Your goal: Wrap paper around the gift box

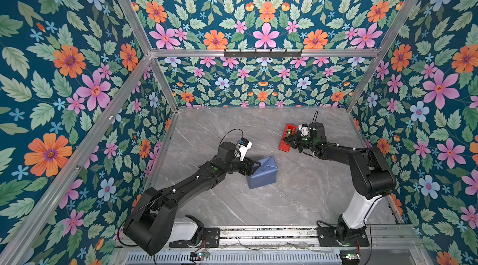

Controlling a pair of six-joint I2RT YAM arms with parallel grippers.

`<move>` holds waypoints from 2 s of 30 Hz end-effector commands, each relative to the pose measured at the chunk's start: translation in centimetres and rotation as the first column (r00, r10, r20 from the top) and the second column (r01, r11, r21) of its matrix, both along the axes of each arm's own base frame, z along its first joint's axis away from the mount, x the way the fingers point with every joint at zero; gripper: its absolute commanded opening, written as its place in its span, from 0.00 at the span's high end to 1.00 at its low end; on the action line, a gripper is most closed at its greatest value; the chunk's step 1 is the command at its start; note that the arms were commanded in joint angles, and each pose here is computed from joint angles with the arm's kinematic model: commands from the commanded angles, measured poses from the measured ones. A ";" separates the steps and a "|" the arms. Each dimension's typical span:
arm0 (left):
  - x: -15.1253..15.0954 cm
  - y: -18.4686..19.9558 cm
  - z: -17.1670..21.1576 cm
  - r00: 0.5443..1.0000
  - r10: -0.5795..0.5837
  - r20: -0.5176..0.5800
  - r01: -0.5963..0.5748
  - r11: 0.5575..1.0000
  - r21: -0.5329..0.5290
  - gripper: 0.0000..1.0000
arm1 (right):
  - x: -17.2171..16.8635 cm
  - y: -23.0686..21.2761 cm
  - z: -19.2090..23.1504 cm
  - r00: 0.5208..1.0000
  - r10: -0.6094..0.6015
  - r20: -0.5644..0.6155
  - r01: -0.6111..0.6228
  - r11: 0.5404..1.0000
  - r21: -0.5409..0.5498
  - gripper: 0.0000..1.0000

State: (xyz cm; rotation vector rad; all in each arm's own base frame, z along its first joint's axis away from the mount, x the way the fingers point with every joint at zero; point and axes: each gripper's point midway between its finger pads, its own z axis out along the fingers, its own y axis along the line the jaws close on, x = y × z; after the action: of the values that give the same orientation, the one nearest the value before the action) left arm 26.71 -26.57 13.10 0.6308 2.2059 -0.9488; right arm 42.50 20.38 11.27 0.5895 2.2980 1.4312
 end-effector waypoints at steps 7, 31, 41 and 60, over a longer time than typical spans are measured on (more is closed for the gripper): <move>-0.7 0.6 -1.7 0.999 -0.007 -0.043 0.009 0.998 0.059 0.27 | -3.3 1.4 -0.1 0.999 0.031 0.014 -0.031 1.000 0.001 1.00; -0.7 0.6 -2.0 0.999 -0.010 -0.048 0.013 0.998 0.064 0.27 | -3.2 -3.0 -8.0 0.992 -0.058 -0.111 0.023 0.955 -0.295 1.00; -0.8 0.7 -2.2 0.999 -0.010 -0.049 0.013 0.997 0.071 0.27 | -2.6 -5.0 -9.1 0.989 -0.048 -0.143 -0.025 0.882 -0.471 1.00; -0.9 0.8 -2.6 0.999 -0.014 -0.053 0.018 0.996 0.084 0.26 | -3.6 -7.6 -9.3 0.984 -0.056 -0.169 -0.050 0.822 -0.567 1.00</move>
State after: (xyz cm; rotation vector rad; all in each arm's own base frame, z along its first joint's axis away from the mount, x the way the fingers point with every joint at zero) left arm 26.94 -26.78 12.89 0.6422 2.1961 -0.9500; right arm 40.07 14.37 3.60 0.4973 2.6209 0.7461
